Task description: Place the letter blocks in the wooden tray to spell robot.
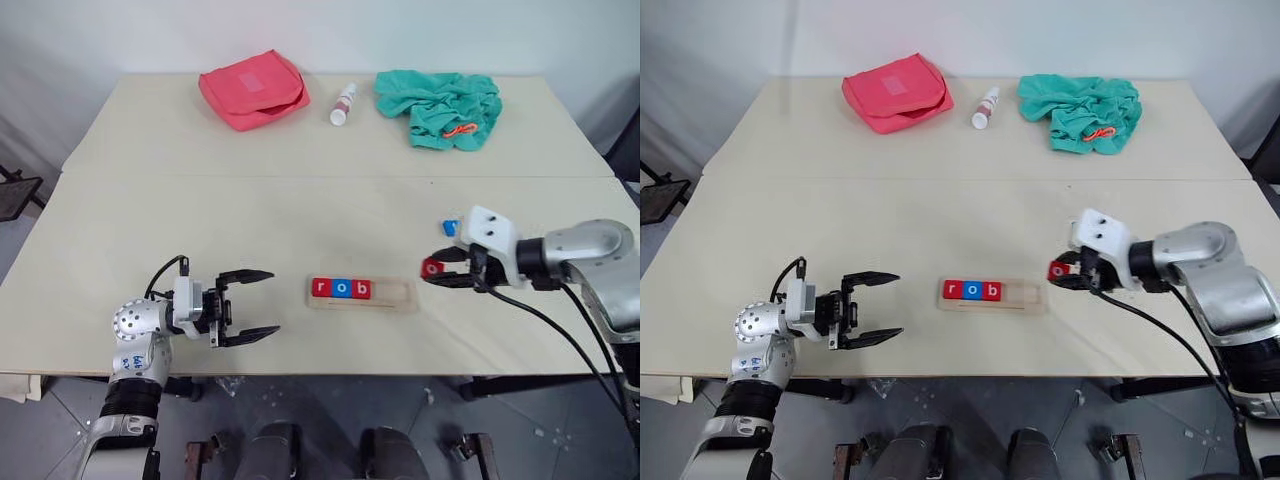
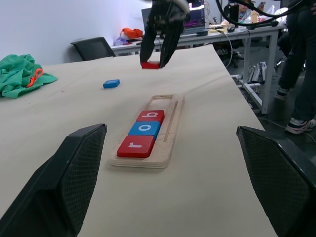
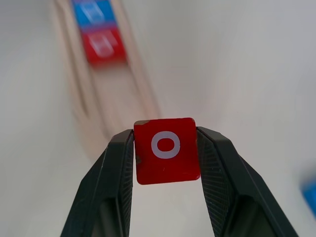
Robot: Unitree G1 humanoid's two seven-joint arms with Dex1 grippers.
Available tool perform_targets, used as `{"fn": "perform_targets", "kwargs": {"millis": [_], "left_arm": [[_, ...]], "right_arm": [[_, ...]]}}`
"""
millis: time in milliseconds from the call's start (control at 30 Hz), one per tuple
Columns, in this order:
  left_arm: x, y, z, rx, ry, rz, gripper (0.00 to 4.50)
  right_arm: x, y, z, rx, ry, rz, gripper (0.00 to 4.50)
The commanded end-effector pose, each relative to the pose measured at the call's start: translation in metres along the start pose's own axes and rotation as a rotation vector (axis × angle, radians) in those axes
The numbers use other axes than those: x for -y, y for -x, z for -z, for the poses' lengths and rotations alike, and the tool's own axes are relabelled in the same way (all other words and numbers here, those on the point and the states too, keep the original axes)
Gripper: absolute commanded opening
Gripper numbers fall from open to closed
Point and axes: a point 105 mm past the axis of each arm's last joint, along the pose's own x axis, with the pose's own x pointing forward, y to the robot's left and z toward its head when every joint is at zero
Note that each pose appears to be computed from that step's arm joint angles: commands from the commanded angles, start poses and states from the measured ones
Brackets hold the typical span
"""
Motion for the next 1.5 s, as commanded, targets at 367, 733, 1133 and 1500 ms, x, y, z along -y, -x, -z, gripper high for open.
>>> {"fn": "perform_targets", "kwargs": {"millis": [367, 733, 1133, 1500], "left_arm": [[-0.002, 0.003, -0.004, 0.011, -0.025, -0.017, 4.50], [-0.001, 0.006, -0.004, 0.004, -0.027, -0.031, 4.50], [-0.004, 0.003, -0.003, 0.010, -0.026, -0.029, 4.50], [-0.006, -0.002, -0.002, 0.018, -0.025, -0.017, 4.50]], "right_arm": [[-0.016, -0.049, -0.013, 0.018, 0.031, -0.068, 1.46], [-0.014, -0.058, -0.016, 0.018, 0.060, -0.085, 1.46], [-0.023, -0.051, -0.020, 0.040, 0.068, -0.111, 4.49], [-0.017, -0.048, -0.026, 0.112, 0.054, -0.060, 2.15]]}}
